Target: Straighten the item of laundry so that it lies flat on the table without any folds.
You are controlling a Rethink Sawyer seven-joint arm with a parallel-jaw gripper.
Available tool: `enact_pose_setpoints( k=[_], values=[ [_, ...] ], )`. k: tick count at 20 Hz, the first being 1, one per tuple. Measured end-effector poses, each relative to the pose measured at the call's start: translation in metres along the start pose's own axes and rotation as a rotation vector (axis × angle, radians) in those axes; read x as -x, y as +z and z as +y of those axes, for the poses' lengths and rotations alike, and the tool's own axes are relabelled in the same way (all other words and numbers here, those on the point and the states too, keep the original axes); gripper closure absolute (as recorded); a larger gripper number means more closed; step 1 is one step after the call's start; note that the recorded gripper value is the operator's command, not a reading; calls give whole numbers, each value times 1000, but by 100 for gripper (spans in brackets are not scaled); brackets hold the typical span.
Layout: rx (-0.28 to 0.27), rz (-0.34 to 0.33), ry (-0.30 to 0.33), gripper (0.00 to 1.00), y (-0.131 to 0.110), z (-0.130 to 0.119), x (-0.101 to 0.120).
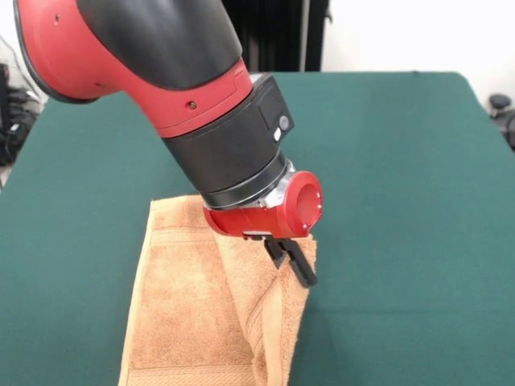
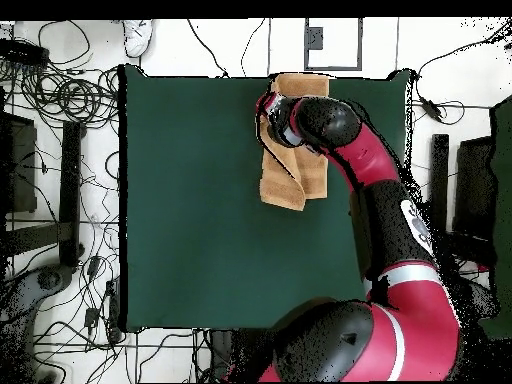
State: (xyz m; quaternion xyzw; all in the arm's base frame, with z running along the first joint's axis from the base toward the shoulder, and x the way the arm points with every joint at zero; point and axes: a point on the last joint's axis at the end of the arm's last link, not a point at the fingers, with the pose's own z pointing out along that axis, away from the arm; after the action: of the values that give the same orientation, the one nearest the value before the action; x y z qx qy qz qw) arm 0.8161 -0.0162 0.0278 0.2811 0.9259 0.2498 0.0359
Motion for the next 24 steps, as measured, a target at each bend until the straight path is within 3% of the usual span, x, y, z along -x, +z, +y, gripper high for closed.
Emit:
enact_pose_setpoints(
  k=[14,24],
  values=[
    [7,6,38,100,6,-4,-9],
    [-12,17,21,100,16,6,-21]
  ],
)
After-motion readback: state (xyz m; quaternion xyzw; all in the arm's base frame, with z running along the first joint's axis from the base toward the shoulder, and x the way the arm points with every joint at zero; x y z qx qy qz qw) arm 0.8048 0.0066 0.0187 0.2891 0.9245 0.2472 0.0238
